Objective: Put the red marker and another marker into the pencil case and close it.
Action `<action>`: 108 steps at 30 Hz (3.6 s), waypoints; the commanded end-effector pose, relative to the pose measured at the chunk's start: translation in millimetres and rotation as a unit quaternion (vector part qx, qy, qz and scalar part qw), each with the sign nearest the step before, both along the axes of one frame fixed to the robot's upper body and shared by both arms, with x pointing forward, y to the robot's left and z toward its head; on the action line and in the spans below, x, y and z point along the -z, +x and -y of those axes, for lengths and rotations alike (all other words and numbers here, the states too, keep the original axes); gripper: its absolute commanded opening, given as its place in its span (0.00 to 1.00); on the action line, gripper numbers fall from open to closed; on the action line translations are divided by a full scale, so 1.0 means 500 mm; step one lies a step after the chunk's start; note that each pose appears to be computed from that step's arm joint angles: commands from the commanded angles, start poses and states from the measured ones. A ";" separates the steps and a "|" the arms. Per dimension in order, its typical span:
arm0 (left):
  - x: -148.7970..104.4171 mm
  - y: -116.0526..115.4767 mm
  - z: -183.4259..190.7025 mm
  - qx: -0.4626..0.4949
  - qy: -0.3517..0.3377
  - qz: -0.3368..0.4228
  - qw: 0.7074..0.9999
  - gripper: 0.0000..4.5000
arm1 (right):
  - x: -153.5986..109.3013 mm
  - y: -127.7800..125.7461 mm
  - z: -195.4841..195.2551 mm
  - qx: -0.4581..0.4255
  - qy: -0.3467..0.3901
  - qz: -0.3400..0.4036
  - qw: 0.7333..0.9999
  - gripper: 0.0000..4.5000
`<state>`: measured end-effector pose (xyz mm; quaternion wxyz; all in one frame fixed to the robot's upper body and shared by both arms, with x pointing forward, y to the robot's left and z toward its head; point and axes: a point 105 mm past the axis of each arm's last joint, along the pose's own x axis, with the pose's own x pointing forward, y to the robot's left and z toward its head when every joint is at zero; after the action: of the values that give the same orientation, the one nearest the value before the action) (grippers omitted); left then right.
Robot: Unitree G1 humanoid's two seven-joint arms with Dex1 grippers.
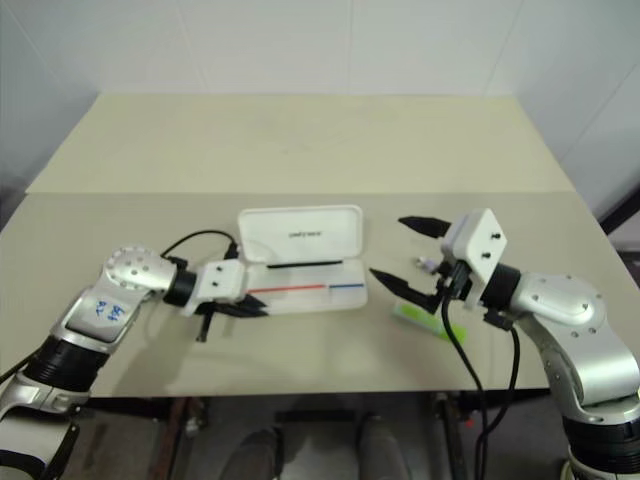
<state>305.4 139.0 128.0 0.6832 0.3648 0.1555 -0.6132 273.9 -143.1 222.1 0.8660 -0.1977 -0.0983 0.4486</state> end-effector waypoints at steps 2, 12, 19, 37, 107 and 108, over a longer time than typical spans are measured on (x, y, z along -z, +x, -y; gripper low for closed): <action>-0.001 0.000 -0.026 -0.001 0.034 0.021 0.999 0.01 | -0.020 -0.012 -0.003 0.002 0.008 0.022 1.000 1.00; -0.005 0.003 -0.004 0.004 0.007 0.014 1.000 0.01 | -0.022 -0.010 -0.005 0.002 0.009 0.025 1.000 1.00; -0.048 -0.023 0.016 0.005 -0.046 -0.016 0.999 0.38 | -0.018 -0.004 -0.011 -0.005 0.012 0.022 1.000 1.00; -0.130 -0.106 -0.146 -0.104 -0.141 0.030 0.984 1.00 | -0.008 0.010 -0.046 -0.054 0.027 0.013 0.998 1.00; -0.085 -0.035 -0.233 -0.122 -0.129 0.039 0.983 0.11 | -0.029 0.001 -0.044 -0.020 0.038 0.032 0.999 1.00; -0.086 -0.035 -0.222 -0.111 -0.130 0.036 0.985 0.11 | -0.028 0.001 -0.044 -0.019 0.038 0.032 0.999 1.00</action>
<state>289.1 259.5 161.5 0.8033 0.2706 0.1095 -0.5191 278.9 -122.8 228.5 0.8643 -0.1712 -0.1254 0.4560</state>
